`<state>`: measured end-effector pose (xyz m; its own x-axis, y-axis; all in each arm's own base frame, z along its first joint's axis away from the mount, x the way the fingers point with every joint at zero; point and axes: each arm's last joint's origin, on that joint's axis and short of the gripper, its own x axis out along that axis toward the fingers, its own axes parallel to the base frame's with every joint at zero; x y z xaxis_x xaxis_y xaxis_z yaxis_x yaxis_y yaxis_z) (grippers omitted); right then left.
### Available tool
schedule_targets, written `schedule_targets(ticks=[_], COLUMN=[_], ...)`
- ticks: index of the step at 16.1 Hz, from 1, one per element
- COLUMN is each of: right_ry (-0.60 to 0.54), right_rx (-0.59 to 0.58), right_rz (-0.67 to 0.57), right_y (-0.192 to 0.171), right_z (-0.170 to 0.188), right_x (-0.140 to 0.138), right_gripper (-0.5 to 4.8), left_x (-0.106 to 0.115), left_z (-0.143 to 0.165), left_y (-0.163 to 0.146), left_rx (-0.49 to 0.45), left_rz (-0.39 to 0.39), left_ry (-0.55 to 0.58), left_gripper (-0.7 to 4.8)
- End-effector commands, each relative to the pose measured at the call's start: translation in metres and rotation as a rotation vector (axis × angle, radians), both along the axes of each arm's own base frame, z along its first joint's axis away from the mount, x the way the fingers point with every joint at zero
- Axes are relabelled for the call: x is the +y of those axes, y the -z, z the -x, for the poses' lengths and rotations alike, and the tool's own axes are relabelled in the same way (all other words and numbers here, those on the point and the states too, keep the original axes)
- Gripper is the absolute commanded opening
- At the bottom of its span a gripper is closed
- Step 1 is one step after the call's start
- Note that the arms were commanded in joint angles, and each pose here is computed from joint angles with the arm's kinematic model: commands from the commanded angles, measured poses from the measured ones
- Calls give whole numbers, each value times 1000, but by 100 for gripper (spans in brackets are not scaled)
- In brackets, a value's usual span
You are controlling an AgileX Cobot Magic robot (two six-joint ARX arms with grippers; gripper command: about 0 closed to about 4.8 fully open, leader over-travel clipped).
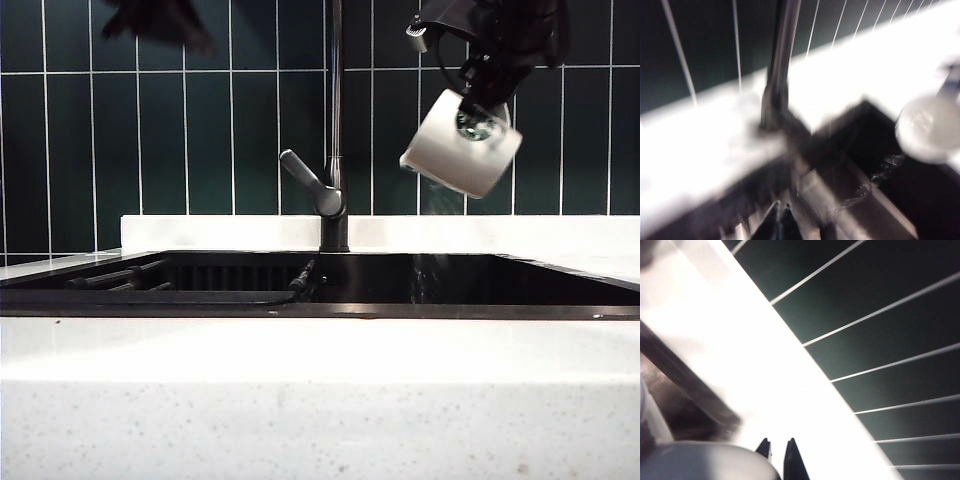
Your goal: Pick up the mug next to the sink, go to the faucet to get some water, pour the water into the sink, and finally put the mug back to its place.
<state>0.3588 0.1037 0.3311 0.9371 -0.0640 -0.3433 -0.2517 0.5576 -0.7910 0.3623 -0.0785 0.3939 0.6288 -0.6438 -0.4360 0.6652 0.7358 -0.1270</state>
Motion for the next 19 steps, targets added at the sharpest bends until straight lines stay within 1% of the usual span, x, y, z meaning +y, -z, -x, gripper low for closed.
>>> schedule_targets(ticks=[1, 4, 6, 8, 10, 12, 15, 18, 19], right_ry=[-65, -99, -124, -153, -205, -272, -347, -352, -333], right_rx=[-63, -56, -59, -76, -108, -126, -139, -106, -93], right_rz=[208, 310, 377, 434, 519, 588, 624, 644, 653], right_y=[-16, -16, -16, -18, -20, -21, -21, -17, -17], right_z=[3, 3, 3, 3, 6, 12, 22, 25, 25], right_x=[0, 0, 2, 6, 17, 35, 57, 60, 59], right_gripper=[-3, -1, -1, -1, -1, -1, -1, -2, -2], left_x=[2, 2, 2, 2, 1, 0, -3, -5, -6], left_z=[3, 3, 2, 2, 1, 0, 5, 9, 11], left_y=[25, 50, 64, 70, 70, 68, 64, 60, 58], left_rx=[100, 169, 181, 186, 170, 178, 178, 171, 165], left_rz=[-48, -70, -70, -68, -62, -13, -12, -11, -11], left_ry=[-37, -51, -47, -44, -45, -32, -21, -15, -11], left_gripper=[-6, -6, -6, -6, -6, -6, -6, -6, -6])
